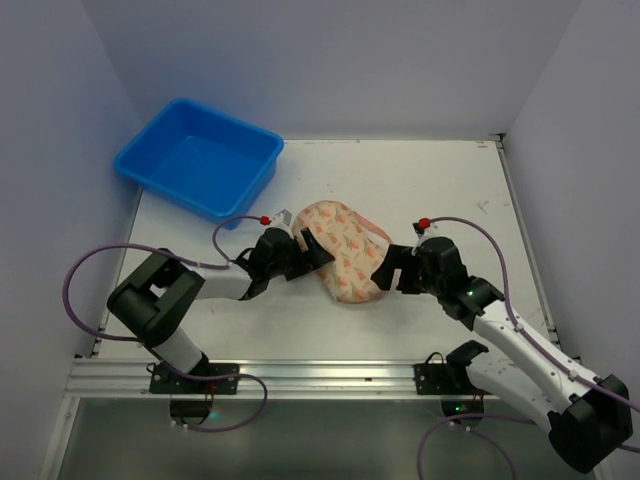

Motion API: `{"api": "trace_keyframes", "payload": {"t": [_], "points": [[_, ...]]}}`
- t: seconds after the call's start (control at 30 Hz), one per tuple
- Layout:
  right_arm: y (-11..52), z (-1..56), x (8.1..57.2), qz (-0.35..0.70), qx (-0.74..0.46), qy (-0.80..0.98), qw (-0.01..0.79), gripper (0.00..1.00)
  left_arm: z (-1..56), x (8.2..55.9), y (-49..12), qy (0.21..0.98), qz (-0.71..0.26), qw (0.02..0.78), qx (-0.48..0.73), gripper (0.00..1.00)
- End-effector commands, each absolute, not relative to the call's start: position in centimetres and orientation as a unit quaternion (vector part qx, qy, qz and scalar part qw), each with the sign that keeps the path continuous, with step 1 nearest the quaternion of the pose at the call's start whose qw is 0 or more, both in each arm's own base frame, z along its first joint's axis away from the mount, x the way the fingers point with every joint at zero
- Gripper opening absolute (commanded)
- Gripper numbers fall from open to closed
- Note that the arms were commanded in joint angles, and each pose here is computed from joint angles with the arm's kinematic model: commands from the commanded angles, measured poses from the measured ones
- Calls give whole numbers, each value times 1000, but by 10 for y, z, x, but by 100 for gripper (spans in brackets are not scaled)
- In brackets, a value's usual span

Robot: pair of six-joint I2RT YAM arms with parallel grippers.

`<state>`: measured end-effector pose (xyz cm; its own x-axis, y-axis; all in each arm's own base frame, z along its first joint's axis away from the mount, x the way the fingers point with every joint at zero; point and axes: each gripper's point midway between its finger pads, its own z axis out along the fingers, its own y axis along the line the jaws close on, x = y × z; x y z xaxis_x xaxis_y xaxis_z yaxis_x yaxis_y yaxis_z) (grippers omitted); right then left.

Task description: Unzip the laundry bag and remove the bra

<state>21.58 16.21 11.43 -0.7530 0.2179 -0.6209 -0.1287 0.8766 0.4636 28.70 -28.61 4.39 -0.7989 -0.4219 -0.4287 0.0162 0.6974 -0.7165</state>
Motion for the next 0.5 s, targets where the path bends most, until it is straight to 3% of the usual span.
{"api": "trace_keyframes", "payload": {"t": [0.0, 0.27, 0.37, 0.47], "points": [[169, 127, 218, 277, 24, 888, 366, 82, 60, 286, -308, 844, -430, 301, -113, 87], [173, 131, 214, 295, 8, 880, 373, 83, 35, 256, -325, 849, -446, 265, -99, 72], [174, 133, 212, 300, -8, 875, 381, 82, 42, 249, -325, 835, -466, 269, -117, 59], [174, 132, 211, 301, -18, 870, 391, 81, 60, 251, -332, 819, -480, 289, -125, 32]]}}
